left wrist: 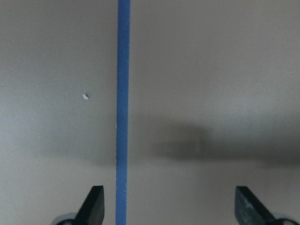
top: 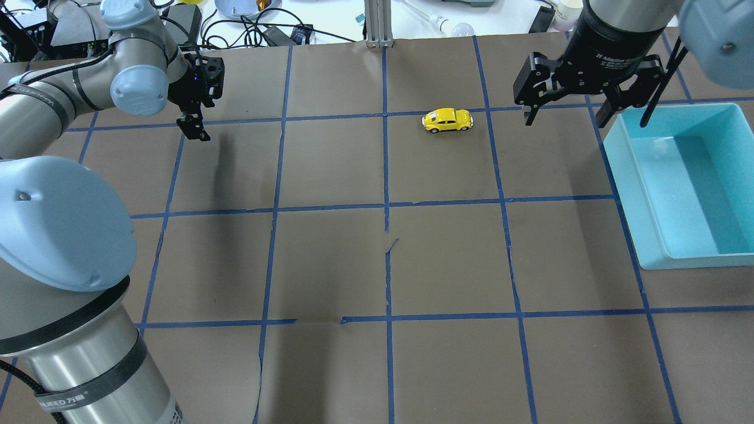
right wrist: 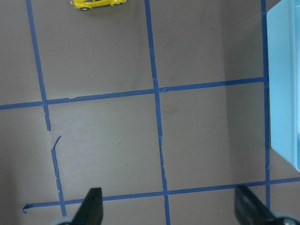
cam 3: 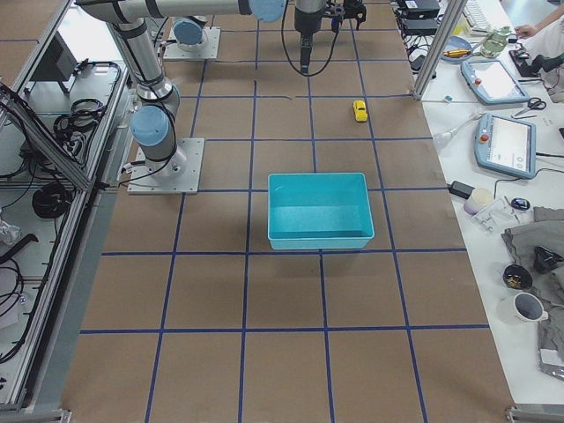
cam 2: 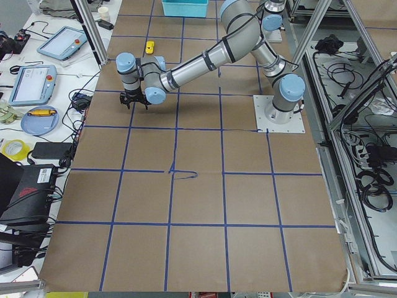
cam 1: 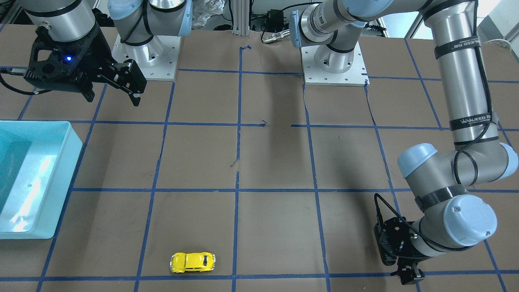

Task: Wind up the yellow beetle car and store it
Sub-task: 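Raise the left gripper away while the car rolls toward the right gripper, then lower the right gripper onto the car while the left arm retracts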

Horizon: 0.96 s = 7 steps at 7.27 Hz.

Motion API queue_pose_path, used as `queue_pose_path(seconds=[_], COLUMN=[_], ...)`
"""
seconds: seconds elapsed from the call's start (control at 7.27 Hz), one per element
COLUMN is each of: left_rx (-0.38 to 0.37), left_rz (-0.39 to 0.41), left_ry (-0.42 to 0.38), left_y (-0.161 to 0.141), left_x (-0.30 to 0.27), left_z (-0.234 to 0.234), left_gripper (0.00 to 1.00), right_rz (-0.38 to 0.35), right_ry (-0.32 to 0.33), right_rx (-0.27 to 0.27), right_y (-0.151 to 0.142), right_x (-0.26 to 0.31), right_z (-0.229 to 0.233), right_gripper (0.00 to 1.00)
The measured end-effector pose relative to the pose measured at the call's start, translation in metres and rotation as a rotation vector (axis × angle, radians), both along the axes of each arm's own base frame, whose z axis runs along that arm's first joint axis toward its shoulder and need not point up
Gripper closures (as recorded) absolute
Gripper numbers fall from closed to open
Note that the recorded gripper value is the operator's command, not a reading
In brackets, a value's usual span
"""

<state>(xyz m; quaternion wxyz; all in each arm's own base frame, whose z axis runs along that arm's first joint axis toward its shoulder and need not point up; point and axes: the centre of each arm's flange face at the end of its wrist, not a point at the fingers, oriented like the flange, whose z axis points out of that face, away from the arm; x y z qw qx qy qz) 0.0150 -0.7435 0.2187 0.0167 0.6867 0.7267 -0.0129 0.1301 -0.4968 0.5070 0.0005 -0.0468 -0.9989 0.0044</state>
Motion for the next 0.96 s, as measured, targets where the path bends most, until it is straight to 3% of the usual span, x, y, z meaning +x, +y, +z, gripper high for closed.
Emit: queue_pose_path(seconds=[0.41, 0.69, 0.83, 0.96], left_rx=[-0.015, -0.042, -0.055, -0.062], left_rz=[0.186, 0.368, 0.477, 0.579], left_ry=[0.003, 0.017, 0.029, 0.042], left_y=[0.027, 0.063, 0.084, 0.107], left_x=[-0.043, -0.08, -0.105, -0.133], left_z=[0.042, 0.097, 0.128, 0.159], left_gripper=[0.03, 0.03, 0.03, 0.03], right_rz=[-0.01, 0.002, 0.067, 0.203], right_ry=[0.0, -0.005, -0.007, -0.011], right_rx=[0.011, 0.02, 0.015, 0.001], right_y=[-0.004, -0.012, -0.029, -0.049], right_x=[-0.005, -0.003, -0.002, -0.001], right_z=[-0.006, -0.017, -0.033, -0.053], right_gripper=[0.0, 0.0, 0.0, 0.0])
